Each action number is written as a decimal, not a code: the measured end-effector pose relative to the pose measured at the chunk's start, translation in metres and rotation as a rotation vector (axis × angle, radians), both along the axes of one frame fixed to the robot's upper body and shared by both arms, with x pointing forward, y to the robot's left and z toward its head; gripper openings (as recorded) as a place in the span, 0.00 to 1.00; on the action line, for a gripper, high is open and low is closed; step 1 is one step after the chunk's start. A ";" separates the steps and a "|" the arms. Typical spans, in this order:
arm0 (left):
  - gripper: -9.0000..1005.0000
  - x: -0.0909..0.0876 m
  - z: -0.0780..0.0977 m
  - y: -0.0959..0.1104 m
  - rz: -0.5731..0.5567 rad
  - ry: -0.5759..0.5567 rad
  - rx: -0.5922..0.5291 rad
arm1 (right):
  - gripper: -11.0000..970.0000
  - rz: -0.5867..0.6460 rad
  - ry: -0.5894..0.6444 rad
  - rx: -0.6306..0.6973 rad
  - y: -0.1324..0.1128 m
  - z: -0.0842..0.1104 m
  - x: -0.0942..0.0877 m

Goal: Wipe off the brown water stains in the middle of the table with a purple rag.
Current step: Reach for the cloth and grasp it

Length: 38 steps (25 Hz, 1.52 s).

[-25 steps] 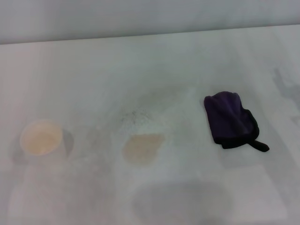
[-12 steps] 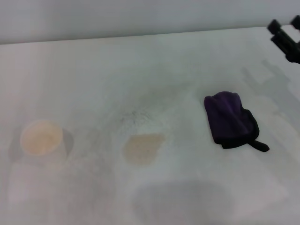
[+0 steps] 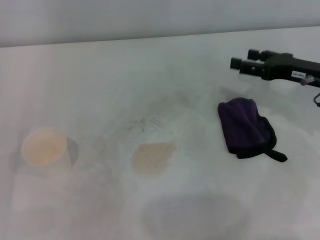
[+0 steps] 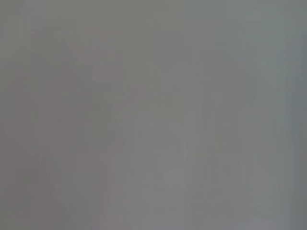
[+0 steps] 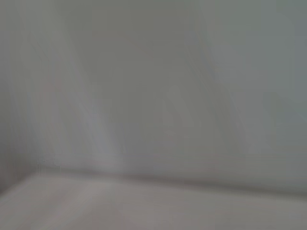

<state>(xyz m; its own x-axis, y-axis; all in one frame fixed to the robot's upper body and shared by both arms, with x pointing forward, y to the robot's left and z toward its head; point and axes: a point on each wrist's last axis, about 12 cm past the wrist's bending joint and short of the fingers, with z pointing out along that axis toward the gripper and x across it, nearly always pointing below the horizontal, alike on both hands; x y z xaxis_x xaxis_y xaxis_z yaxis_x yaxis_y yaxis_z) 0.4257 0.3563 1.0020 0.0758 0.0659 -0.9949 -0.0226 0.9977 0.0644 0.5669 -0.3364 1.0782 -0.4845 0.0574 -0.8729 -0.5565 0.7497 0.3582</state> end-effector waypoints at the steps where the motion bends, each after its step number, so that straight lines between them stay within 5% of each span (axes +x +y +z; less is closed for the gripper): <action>1: 0.89 0.000 0.000 0.000 0.001 -0.003 0.001 | 0.87 0.016 0.030 -0.021 0.001 0.004 0.004; 14: 0.89 0.013 0.006 -0.001 -0.008 -0.030 0.010 | 0.87 0.072 0.495 -0.340 0.009 0.050 0.059; 24: 0.89 0.021 0.009 -0.001 0.002 -0.040 0.007 | 0.86 0.176 0.653 -0.527 0.040 0.084 0.063; 38: 0.89 0.024 0.012 -0.001 -0.002 -0.053 0.012 | 0.86 0.206 0.725 -0.681 0.083 0.059 0.050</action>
